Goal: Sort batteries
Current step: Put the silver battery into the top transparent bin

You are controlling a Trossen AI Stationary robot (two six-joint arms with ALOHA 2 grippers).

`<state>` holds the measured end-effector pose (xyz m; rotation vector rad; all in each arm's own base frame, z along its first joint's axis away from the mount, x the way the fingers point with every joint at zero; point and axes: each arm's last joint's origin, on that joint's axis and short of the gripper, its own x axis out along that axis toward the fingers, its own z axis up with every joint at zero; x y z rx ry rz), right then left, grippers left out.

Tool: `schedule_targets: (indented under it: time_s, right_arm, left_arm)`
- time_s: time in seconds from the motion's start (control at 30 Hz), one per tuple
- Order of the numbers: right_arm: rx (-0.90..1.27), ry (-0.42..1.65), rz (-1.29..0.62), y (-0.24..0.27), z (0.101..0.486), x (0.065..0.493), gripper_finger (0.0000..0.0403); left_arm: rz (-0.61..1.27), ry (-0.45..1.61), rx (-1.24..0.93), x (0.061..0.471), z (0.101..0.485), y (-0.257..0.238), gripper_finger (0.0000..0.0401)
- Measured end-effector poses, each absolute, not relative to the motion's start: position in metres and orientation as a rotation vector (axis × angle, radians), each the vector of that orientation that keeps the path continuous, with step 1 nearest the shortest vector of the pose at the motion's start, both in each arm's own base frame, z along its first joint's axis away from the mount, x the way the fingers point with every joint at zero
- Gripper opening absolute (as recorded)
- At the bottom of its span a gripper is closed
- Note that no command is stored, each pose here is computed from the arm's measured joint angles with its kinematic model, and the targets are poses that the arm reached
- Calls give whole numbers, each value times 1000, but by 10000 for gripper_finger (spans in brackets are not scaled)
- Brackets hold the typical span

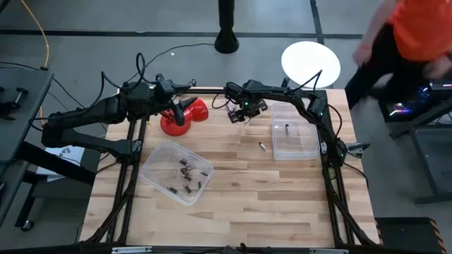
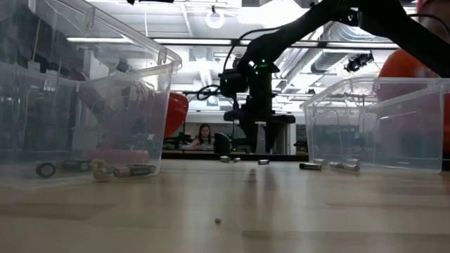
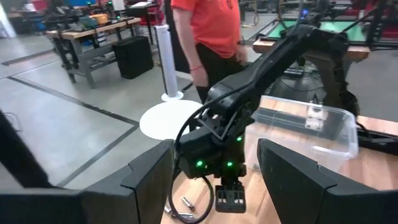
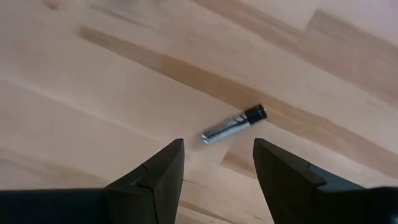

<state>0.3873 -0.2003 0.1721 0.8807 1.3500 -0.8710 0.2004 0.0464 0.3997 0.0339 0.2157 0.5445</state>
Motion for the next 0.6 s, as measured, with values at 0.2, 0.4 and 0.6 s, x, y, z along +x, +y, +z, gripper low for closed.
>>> schedule_targets:
  time_s: [0.2,0.4,0.6]
  right_arm:
    - [936,1366,-963,-200,158,381,185]
    - [998,1305,-951,-203,146,382,185]
    - [1018,1282,-929,-203,143,382,185]
  left_arm:
    - [518,224,34,201,399,46,227]
    - [517,249,35,200,397,46,227]
    - [518,253,29,200,396,46,227]
